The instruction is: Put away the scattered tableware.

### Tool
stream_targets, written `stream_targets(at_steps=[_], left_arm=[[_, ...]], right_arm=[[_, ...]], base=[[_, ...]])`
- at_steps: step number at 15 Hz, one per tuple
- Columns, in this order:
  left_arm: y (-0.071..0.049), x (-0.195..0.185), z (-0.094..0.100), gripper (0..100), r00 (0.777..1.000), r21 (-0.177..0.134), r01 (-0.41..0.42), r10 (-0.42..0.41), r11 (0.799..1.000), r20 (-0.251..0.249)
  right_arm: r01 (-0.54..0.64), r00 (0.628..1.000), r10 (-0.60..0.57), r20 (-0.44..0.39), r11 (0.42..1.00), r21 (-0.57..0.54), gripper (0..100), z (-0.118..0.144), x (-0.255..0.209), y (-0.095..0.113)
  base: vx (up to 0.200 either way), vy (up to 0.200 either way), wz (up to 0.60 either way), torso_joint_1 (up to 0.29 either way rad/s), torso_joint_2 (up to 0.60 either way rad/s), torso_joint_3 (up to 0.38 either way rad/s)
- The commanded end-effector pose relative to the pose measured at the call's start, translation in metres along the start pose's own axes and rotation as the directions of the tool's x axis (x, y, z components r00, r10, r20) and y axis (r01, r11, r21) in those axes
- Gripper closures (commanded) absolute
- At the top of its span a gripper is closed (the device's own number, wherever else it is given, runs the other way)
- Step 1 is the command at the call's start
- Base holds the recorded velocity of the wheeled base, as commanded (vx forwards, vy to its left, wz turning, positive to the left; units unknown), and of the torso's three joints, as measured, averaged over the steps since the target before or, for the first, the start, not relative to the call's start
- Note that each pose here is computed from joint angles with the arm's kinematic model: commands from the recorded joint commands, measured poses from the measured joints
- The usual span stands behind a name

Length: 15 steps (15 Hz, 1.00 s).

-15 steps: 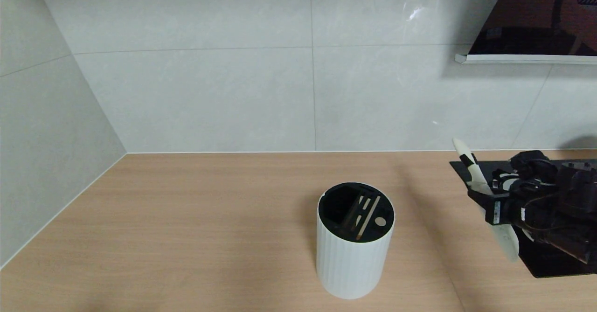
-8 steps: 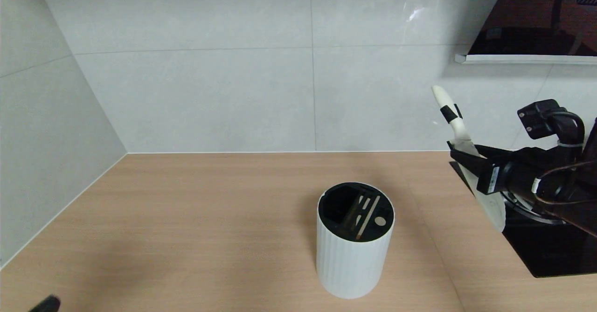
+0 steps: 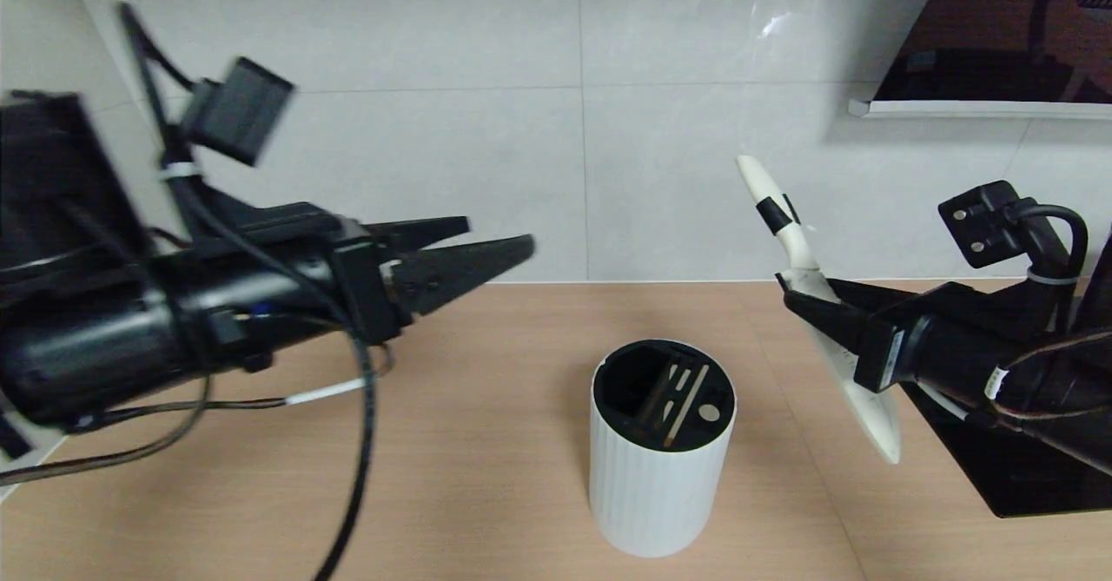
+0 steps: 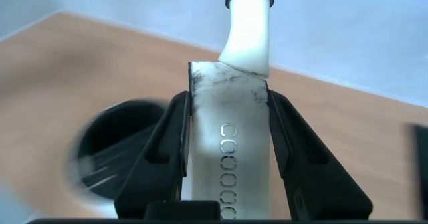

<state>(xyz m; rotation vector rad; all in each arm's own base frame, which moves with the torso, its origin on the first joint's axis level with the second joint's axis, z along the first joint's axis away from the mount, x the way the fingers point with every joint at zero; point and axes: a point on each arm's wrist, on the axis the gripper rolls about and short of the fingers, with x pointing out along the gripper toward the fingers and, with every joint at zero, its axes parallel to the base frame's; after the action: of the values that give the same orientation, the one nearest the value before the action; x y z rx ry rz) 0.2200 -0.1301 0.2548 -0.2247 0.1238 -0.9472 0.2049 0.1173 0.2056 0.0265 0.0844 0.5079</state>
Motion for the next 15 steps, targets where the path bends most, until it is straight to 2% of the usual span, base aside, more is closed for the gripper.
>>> stream_targets(at_steps=[1, 2, 5, 7, 8, 11, 13, 15], left_arm=[[-0.004, 0.103, -0.044, 0, 0.981, -0.157, 0.157, -0.171, 0.975, -0.087], [-0.004, 0.114, -0.044, 0, 0.98, -0.163, 0.166, -0.181, 0.972, -0.08], [0.002, 0.138, -0.06, 0, 0.977, -0.177, 0.163, -0.184, 0.971, -0.107], [0.004, 0.144, -0.064, 0, 0.977, -0.179, 0.16, -0.181, 0.971, -0.111], [0.003, 0.145, -0.062, 0, 0.977, -0.177, 0.166, -0.186, 0.97, -0.105], [-0.011, 0.154, -0.06, 0, 0.974, -0.195, 0.187, -0.207, 0.963, -0.087], [-0.011, 0.168, -0.058, 0, 0.985, -0.182, 0.15, -0.163, 0.972, -0.053], [-0.013, 0.173, -0.055, 0, 0.988, -0.173, 0.148, -0.155, 0.974, -0.028]], right_arm=[[-0.043, 0.999, 0.043, -0.021, 0.999, 0.003, 100, -0.005, 0.004, 0.01], [-0.059, 0.998, 0.06, -0.019, 0.998, 0.01, 100, -0.004, 0.003, 0.014], [-0.102, 0.994, 0.103, -0.032, 0.994, 0.026, 100, -0.008, 0.002, 0.024], [-0.11, 0.993, 0.111, -0.043, 0.993, 0.044, 100, -0.011, 0.006, 0.026], [-0.109, 0.993, 0.111, -0.043, 0.993, 0.046, 100, -0.011, 0.006, 0.026], [-0.109, 0.992, 0.113, -0.048, 0.992, 0.067, 100, -0.012, 0.008, 0.027], [-0.115, 0.992, 0.119, -0.047, 0.99, 0.078, 100, -0.012, 0.008, 0.028], [-0.12, 0.991, 0.123, -0.046, 0.99, 0.077, 100, -0.011, 0.008, 0.029]], base=[[0.0, 0.0, 0.0, 0.0, 0.0, 0.0], [0.0, 0.0, 0.0, 0.0, 0.0, 0.0], [0.0, 0.0, 0.0, 0.0, 0.0, 0.0], [0.0, 0.0, 0.0, 0.0, 0.0, 0.0], [0.0, 0.0, 0.0, 0.0, 0.0, 0.0], [0.0, 0.0, 0.0, 0.0, 0.0, 0.0], [0.0, 0.0, 0.0, 0.0, 0.0, 0.0], [0.0, 0.0, 0.0, 0.0, 0.0, 0.0]])
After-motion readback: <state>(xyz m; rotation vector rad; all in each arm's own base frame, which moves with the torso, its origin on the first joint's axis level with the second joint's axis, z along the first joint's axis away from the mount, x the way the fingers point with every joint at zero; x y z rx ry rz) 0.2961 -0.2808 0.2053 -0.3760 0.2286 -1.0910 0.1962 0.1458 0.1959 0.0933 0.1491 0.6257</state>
